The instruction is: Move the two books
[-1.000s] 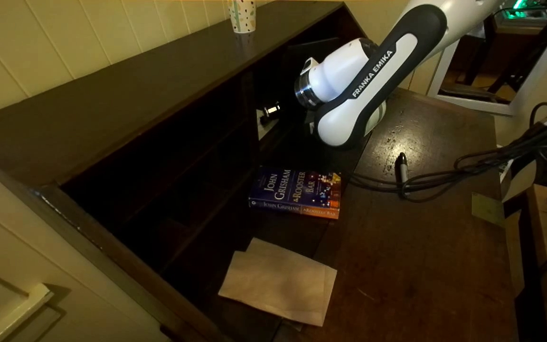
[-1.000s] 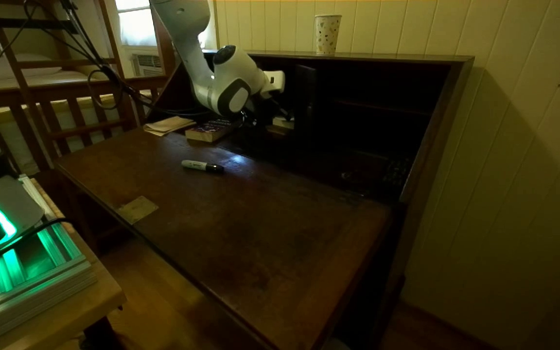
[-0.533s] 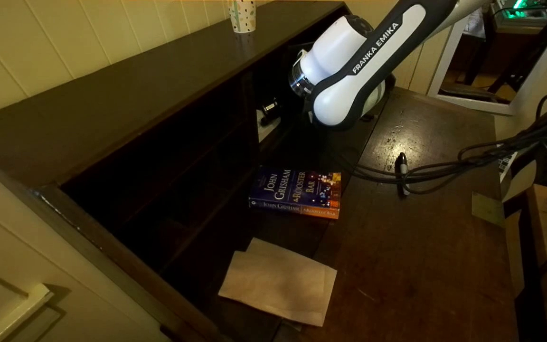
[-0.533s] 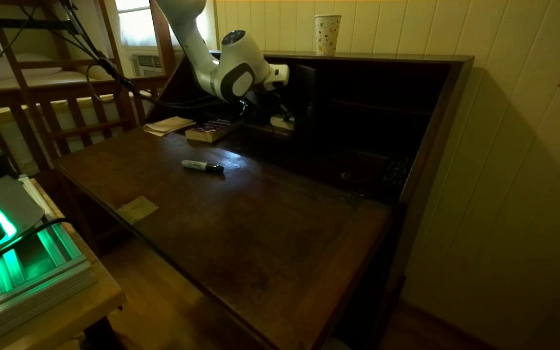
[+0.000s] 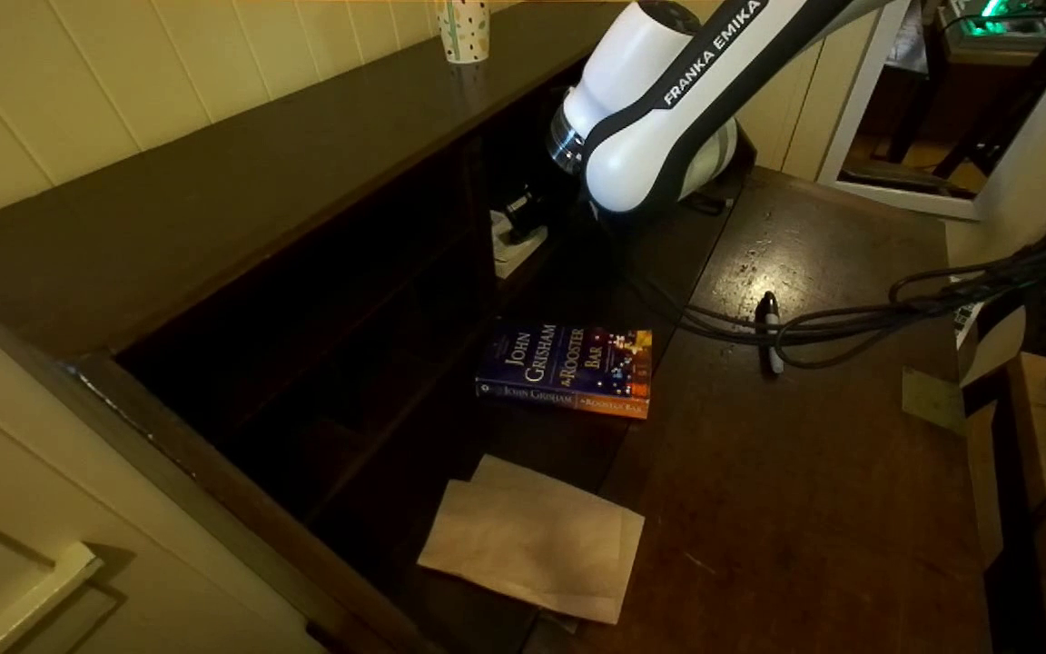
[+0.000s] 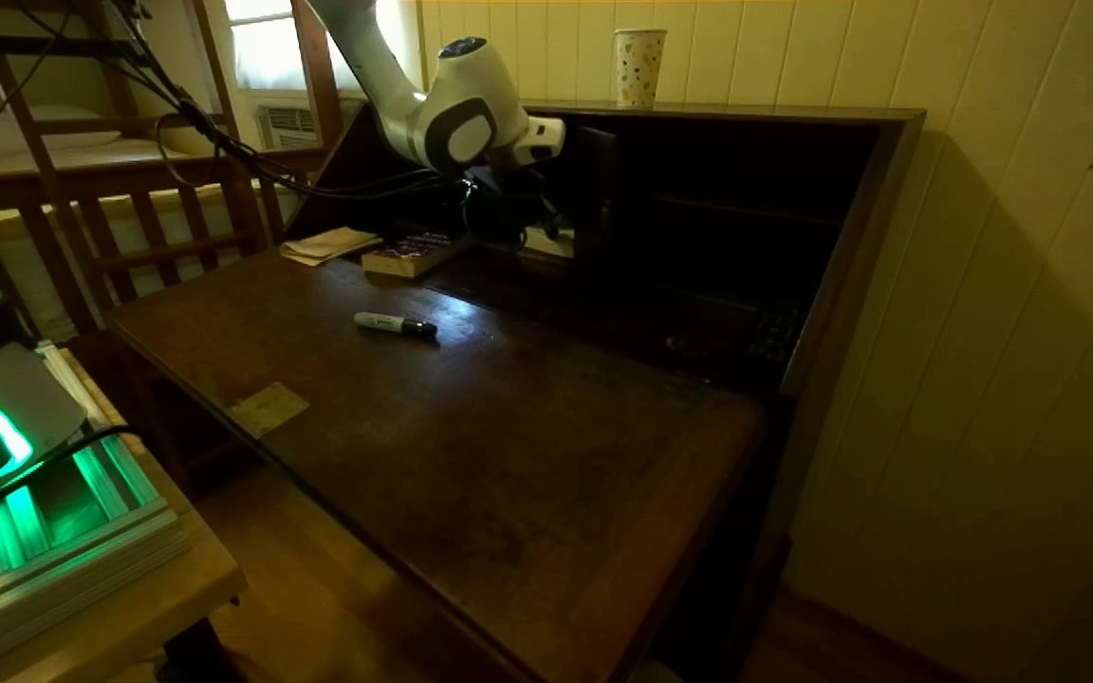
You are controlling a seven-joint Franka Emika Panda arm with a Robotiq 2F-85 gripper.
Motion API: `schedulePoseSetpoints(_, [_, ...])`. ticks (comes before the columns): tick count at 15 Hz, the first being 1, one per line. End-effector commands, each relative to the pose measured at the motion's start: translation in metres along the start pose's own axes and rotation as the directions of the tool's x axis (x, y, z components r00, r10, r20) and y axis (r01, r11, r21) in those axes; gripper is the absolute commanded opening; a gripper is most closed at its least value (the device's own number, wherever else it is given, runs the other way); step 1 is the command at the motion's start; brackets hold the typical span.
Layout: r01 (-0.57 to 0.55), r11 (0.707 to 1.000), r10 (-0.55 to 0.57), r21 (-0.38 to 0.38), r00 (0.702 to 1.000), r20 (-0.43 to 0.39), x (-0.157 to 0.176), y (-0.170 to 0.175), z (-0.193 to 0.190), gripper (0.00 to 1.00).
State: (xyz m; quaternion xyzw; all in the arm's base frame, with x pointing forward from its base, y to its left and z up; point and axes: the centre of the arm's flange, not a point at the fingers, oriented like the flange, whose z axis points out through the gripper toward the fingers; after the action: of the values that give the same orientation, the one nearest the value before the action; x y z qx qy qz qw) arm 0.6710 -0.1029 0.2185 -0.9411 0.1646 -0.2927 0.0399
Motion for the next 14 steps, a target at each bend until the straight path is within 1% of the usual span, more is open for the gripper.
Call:
schedulePoseSetpoints(1, [0.034, 0.997, -0.027, -0.065, 0.994, 0.103, -0.021, 0.007, 0.002, 0.00])
schedulePoseSetpoints(10, [0.061, 0.990, -0.033, -0.125, 0.977, 0.211, -0.036, 0.000, -0.011, 0.00])
schedulePoseSetpoints(12, [0.064, 0.989, -0.035, -0.133, 0.977, 0.212, -0.041, -0.001, -0.011, 0.00])
schedulePoseSetpoints(14, [0.052, 0.992, -0.032, -0.119, 0.986, 0.162, -0.043, -0.001, -0.017, 0.00])
